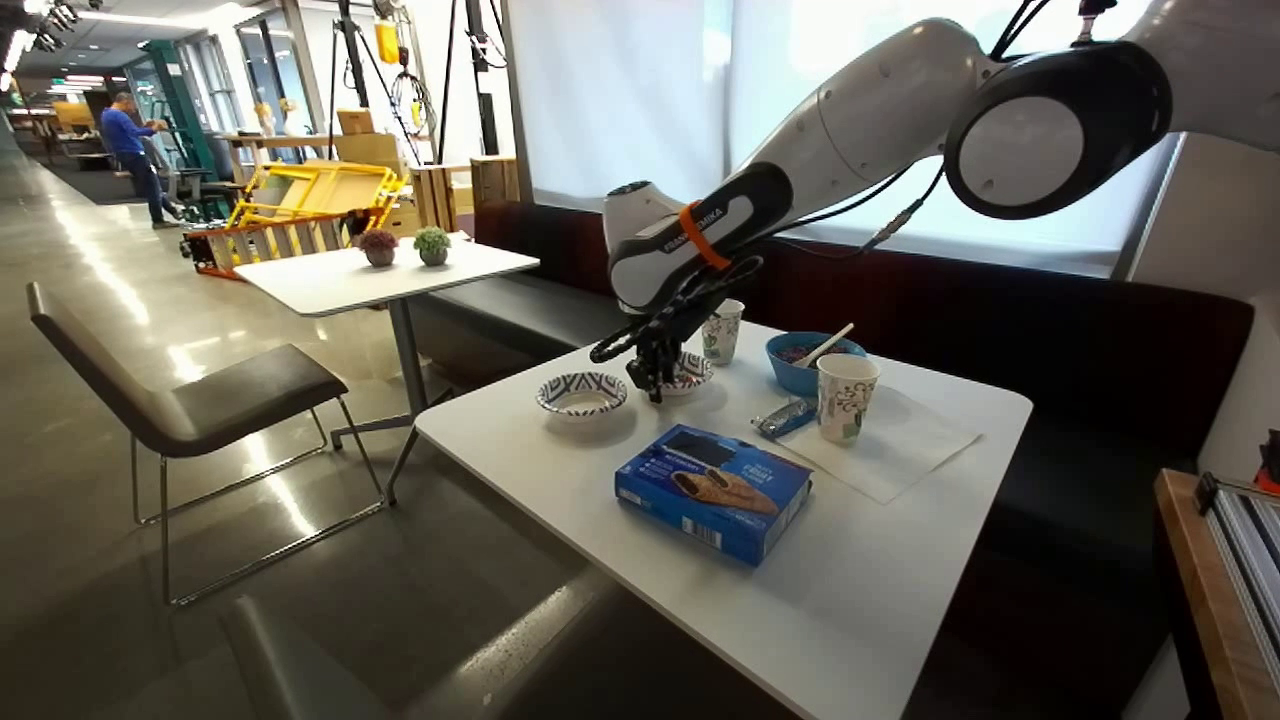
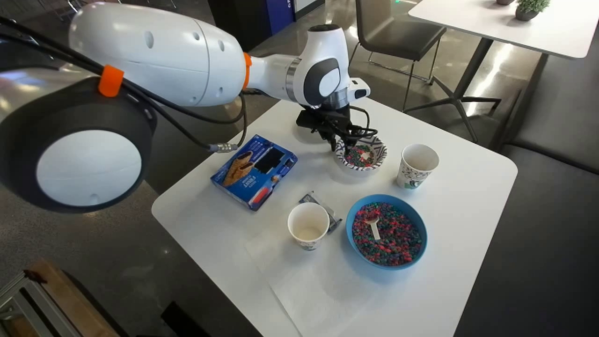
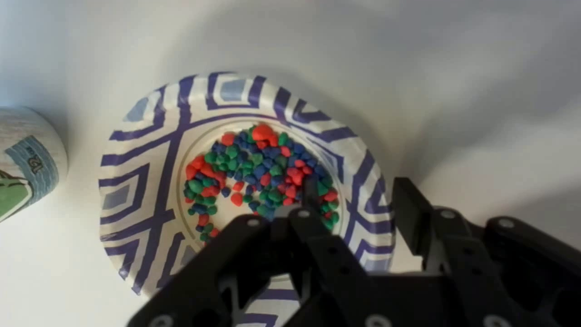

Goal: Pour the cereal in the blue bowl into the cup

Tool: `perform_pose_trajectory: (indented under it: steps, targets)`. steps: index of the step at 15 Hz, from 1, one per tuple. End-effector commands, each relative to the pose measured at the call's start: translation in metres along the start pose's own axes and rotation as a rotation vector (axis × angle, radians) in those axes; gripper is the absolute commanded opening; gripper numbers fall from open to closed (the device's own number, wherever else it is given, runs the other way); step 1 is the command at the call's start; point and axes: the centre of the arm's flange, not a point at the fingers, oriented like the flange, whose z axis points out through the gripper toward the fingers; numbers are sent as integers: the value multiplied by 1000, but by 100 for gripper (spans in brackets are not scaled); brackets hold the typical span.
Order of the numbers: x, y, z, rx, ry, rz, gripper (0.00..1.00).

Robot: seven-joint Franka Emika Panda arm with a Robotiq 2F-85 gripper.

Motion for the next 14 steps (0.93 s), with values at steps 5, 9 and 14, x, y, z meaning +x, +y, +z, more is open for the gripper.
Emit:
perform_pose_trajectory:
  steps: [5,9,14]
  targets:
    - [14,0,9,9,14,-46,34]
    - [15,0,10,7,17,-49,30]
    - [15,2,5,2,23,-42,13]
